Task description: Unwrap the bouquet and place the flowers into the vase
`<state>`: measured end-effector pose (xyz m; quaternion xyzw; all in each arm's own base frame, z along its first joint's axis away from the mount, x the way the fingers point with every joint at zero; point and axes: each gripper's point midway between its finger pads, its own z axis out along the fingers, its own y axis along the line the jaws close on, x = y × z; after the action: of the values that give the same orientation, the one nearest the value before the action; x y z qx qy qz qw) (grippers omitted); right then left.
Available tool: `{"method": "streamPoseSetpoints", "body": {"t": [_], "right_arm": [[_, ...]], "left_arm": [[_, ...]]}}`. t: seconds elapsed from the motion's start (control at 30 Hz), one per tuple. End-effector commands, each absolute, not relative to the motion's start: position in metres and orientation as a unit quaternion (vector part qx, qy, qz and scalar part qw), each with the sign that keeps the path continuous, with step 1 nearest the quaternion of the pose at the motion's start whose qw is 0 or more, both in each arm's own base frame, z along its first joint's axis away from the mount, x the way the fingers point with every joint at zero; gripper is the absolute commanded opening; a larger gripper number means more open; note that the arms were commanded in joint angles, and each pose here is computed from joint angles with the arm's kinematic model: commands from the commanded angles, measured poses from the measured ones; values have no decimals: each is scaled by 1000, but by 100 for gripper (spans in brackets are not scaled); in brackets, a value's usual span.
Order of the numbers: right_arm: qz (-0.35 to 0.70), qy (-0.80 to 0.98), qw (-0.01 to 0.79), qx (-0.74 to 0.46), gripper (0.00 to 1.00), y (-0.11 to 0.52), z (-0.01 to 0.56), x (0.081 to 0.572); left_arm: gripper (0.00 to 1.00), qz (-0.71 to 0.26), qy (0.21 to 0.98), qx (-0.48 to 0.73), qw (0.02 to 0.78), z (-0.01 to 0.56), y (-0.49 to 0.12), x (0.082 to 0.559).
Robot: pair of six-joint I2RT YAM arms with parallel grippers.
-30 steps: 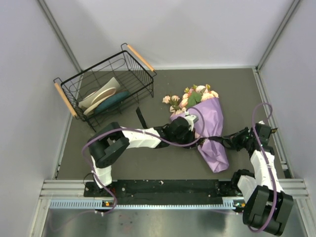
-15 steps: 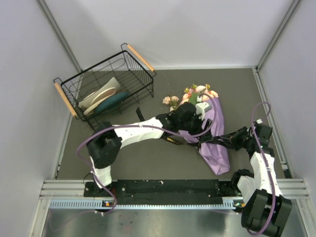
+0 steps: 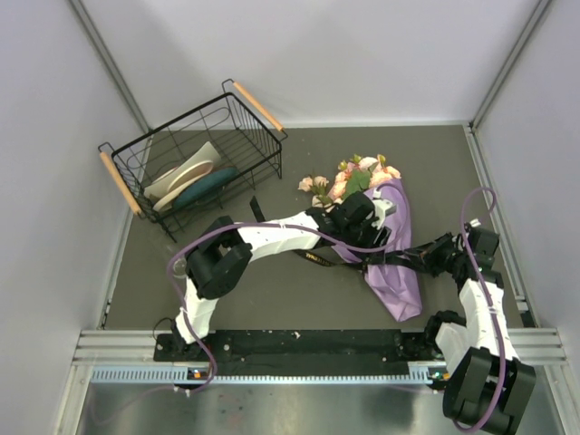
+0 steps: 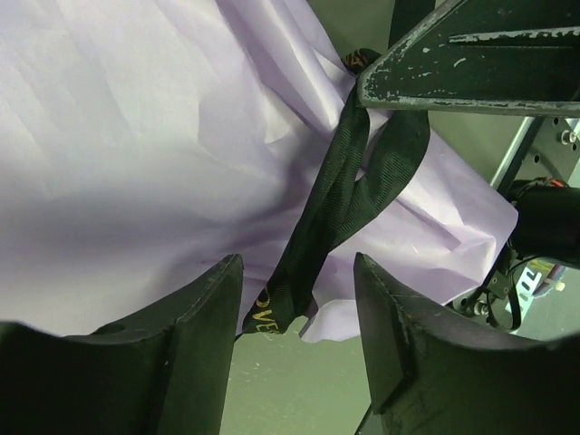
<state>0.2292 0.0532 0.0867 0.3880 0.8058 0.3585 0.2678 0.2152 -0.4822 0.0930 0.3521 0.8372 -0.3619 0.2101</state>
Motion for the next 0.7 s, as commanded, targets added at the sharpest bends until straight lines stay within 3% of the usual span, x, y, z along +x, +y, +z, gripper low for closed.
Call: {"method": "streamPoseSetpoints", "body": {"t": [0.0, 0.1, 0.3, 0.5, 0.53, 0.67], "right_arm": [[357, 804, 296, 373, 0, 49, 93, 234], [356, 804, 295, 374, 0, 48, 93, 234], [357, 804, 296, 372, 0, 48, 94, 235], [349, 806, 294, 376, 0, 47, 88, 233], [345, 806, 296, 379, 0, 45, 88, 234], [331, 805, 305, 387, 0, 40, 88, 235]], "left_arm": [[60, -363, 831, 353, 232, 106, -480, 219], [59, -364, 831, 351, 229, 101, -478, 217], [38, -369, 833, 345, 226, 99, -479, 220], [27, -369, 826, 340, 257, 118, -474, 224], [19, -364, 829, 338, 257, 114, -470, 224], [15, -345, 838, 325, 270, 110, -454, 226]]}}
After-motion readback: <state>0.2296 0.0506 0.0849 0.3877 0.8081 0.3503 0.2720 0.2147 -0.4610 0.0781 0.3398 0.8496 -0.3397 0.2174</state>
